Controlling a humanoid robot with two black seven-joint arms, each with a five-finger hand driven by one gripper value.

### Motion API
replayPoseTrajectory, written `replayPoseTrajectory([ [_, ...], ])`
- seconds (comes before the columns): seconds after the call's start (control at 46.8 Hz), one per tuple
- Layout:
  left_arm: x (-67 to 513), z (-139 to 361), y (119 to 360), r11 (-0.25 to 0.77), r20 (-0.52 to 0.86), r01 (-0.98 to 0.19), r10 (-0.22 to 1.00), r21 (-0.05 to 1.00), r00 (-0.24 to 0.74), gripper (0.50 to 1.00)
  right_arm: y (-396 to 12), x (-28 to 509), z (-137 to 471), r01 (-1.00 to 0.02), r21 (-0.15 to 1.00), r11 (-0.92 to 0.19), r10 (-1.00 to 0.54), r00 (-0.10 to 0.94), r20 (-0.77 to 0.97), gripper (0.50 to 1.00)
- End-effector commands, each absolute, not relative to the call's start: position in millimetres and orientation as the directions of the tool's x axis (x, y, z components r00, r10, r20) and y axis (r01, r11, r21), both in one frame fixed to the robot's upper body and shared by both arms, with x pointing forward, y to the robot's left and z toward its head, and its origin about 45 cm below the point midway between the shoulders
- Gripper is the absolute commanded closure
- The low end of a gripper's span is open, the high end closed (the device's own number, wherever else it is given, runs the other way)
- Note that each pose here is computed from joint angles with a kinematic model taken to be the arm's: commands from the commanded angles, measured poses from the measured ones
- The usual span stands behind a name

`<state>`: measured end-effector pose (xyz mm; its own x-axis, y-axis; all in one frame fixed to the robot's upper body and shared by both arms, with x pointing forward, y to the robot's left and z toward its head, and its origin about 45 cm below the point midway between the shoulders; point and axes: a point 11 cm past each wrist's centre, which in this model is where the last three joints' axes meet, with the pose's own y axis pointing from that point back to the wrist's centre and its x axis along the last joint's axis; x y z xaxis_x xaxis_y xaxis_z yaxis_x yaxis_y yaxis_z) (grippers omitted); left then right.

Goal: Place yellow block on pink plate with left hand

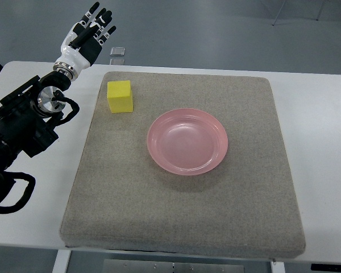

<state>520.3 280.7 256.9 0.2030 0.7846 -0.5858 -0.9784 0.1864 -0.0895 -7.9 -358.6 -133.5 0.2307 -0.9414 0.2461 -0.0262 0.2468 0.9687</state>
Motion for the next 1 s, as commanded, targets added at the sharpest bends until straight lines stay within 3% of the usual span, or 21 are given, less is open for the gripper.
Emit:
replayPoseTrajectory([
  [0.0,520.4,256.9,281.7,0.183,-0.586,-0.979,0.785,-0.089,0.2,0.51,-358.6,-7.9,-133.5,-0.026,0.969,0.247,-0.941,0.231,0.246,0.576],
  [0.983,520.5,254.0,281.3,0.178,-0.558,-0.982,0.809,-0.068,0.185,0.51,-358.6,-7.9,-133.5,-0.026,0.969,0.247,-0.941,0.231,0.246,0.576],
])
